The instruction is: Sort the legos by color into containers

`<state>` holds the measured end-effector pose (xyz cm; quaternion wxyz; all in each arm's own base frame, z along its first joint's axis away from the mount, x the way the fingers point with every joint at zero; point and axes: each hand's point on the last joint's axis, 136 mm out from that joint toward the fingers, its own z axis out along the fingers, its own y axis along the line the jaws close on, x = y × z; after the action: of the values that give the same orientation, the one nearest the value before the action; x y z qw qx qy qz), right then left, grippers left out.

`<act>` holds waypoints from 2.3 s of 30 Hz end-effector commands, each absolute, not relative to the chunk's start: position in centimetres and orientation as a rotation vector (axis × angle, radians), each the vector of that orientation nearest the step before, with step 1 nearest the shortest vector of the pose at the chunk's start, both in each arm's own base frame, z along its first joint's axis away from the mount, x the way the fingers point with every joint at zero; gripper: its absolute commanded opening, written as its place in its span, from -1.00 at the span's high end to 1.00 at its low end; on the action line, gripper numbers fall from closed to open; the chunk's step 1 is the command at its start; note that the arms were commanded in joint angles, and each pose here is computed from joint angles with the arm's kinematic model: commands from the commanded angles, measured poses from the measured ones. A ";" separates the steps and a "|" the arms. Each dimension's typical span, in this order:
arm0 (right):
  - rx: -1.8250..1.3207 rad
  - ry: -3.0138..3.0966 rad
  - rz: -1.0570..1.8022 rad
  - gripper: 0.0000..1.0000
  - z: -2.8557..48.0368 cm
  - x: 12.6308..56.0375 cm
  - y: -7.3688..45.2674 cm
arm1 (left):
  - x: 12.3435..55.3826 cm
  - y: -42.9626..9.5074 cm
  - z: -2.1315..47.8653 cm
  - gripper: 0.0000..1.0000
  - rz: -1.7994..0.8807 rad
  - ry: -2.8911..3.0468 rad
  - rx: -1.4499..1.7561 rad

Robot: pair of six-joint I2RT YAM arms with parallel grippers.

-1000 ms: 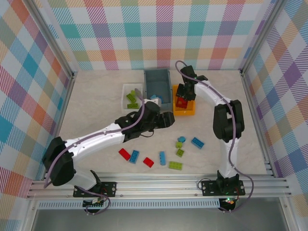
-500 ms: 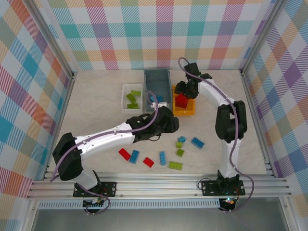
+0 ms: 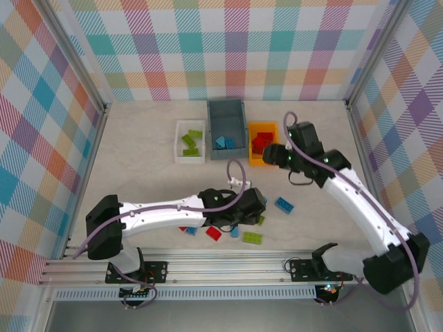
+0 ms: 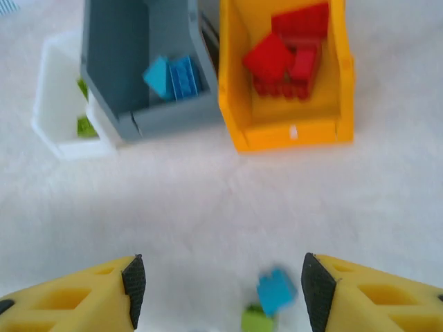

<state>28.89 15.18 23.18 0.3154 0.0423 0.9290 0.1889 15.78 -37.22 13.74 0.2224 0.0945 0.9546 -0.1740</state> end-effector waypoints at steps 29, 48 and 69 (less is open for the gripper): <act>0.202 2.385 0.743 -0.63 28.6 15.7 10.7 | 11.5 -38.9 3.9 -0.50 -0.109 2.203 2.070; 0.200 2.346 0.743 -0.60 29.5 15.8 10.5 | 12.7 -39.8 3.3 0.43 -0.146 2.223 1.996; -0.607 2.059 1.111 -0.50 35.7 16.3 21.1 | 35.4 -20.1 18.4 0.45 -0.189 2.556 0.298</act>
<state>15.19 19.43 35.80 0.3280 -0.1927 0.8173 0.4329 33.61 -23.36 18.67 0.2859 0.2001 0.9329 -0.0893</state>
